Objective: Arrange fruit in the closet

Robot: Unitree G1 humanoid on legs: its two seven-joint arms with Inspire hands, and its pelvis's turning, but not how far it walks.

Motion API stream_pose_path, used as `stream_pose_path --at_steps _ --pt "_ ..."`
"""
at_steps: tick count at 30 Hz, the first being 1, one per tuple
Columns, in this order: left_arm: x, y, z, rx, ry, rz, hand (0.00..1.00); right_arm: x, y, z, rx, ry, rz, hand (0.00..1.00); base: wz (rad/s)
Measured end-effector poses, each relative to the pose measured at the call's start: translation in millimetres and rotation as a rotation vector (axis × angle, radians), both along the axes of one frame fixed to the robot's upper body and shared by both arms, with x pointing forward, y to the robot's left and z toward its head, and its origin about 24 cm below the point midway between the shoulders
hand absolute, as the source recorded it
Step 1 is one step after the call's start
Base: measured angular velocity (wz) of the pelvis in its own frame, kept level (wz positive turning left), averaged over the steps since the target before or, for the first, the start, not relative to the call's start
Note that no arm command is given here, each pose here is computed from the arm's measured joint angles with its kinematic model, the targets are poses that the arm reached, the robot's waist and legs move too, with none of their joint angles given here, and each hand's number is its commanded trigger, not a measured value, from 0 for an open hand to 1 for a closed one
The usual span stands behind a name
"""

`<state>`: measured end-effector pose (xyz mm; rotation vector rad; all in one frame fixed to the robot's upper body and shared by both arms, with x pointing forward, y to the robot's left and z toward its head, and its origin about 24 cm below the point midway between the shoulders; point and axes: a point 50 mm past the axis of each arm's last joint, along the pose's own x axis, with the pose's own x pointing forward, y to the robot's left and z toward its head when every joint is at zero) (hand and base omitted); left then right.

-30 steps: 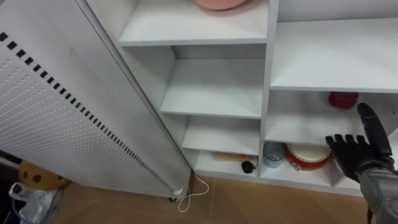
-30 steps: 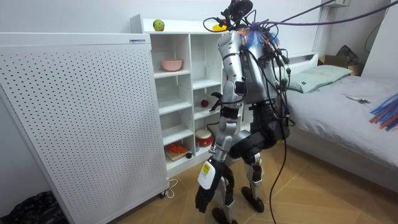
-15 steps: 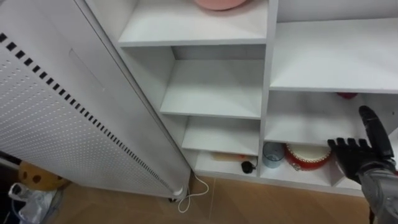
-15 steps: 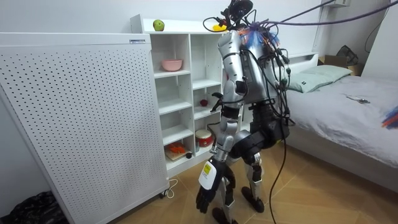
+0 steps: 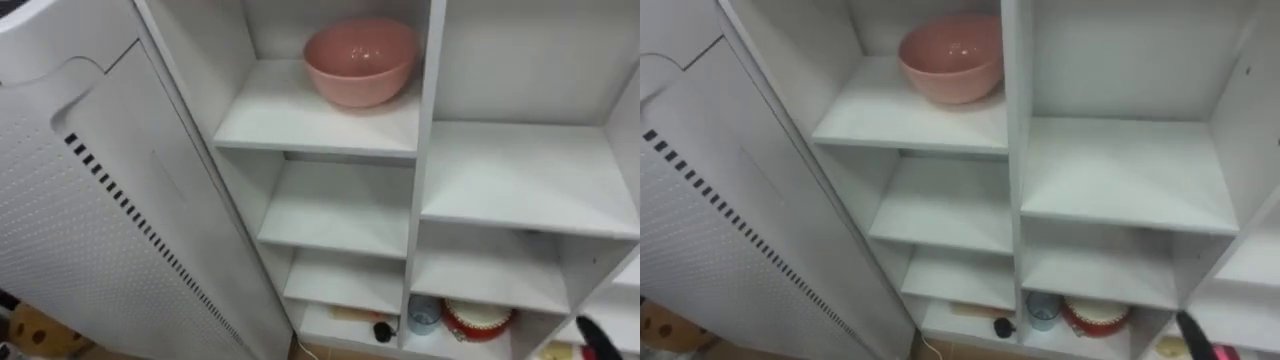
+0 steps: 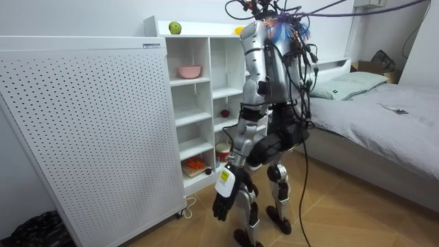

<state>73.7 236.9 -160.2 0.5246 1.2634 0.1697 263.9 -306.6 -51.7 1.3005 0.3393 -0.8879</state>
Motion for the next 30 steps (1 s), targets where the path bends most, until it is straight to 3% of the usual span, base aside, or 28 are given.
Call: stream_pose_path --at_steps 4,11,22,30 --pt "-7 5.7 0 0.009 0.012 0.041 0.00 -51 7 -42 -0.057 0.201 0.094 0.00 0.08" --pt "-15 13.9 1 0.033 -0.007 0.080 0.00 -139 24 -89 -0.232 0.599 0.516 0.00 -0.04" --pt "-35 26.1 4 0.097 0.029 0.056 0.00 -185 26 -100 -0.363 0.771 0.856 0.00 -0.02" --pt "-43 25.4 3 0.099 0.065 0.038 0.00 -215 52 -113 -0.337 0.816 1.060 0.00 -0.08"
